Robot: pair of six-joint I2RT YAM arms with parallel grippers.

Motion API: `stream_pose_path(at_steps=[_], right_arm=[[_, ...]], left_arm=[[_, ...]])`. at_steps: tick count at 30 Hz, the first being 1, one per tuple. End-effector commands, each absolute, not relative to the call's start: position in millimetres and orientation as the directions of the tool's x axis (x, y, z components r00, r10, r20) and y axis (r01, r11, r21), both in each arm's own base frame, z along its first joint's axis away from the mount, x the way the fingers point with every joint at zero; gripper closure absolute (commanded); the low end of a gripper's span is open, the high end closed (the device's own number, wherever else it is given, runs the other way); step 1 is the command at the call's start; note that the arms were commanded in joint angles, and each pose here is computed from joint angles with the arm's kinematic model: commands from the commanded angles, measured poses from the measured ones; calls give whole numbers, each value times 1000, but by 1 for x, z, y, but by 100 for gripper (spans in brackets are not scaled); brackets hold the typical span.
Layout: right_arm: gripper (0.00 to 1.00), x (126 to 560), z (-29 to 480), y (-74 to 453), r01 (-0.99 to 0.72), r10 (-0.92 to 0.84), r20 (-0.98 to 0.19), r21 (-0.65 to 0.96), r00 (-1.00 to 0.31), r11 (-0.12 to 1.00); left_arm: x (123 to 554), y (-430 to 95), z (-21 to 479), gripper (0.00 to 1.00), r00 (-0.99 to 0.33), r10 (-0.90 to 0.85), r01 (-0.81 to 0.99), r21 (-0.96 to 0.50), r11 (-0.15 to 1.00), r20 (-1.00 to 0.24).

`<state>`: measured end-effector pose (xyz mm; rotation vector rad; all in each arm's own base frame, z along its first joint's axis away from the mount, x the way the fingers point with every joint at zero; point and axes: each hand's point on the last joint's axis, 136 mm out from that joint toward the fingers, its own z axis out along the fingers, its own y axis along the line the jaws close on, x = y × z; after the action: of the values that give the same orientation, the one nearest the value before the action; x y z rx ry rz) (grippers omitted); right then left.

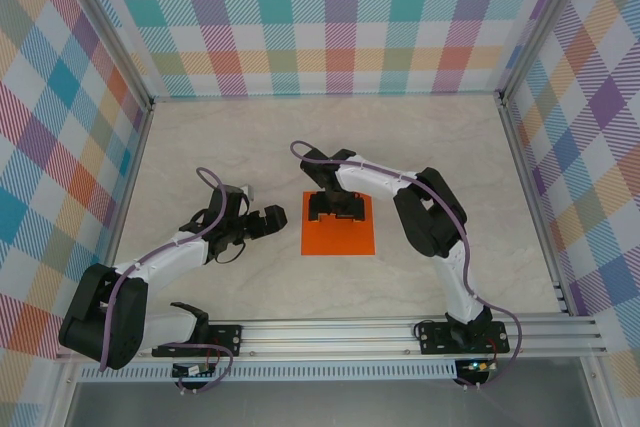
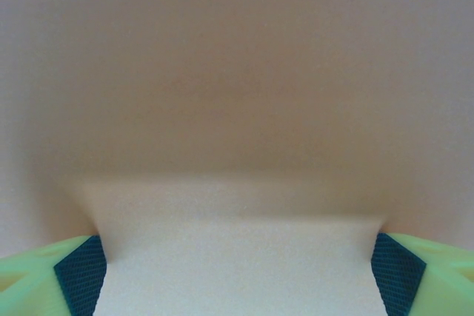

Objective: Fold a paper plane with a square sheet of paper (pick it up from the middle)
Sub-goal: Fold the square sheet of paper in half at the center of the table.

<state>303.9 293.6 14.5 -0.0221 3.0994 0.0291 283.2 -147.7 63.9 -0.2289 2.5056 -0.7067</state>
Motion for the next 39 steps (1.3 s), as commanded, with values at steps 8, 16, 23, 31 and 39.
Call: stream_pose_path(at_steps=[8, 16, 23, 31, 39], right_arm=[[11, 286, -12, 283, -37, -36, 37, -38, -999, 999], [4, 294, 10, 285, -56, -56, 7, -41, -998, 998], [0, 300, 18, 292, -46, -46, -4, 0, -999, 999], [0, 276, -28, 285, -4, -4, 115, 1, -993, 1000], [8, 267, -39, 280, -11, -9, 165, -9, -986, 1000]], left_arm=[[284, -155, 74, 0, -855, -274, 8, -538, 843, -441], [285, -156, 75, 0, -855, -273, 10, -541, 841, -441], [286, -158, 74, 0, -859, -270, 11, -543, 840, -435], [285, -158, 73, 0, -864, -262, 13, -541, 841, -429], [283, -157, 72, 0, -865, -261, 12, -538, 843, -428]])
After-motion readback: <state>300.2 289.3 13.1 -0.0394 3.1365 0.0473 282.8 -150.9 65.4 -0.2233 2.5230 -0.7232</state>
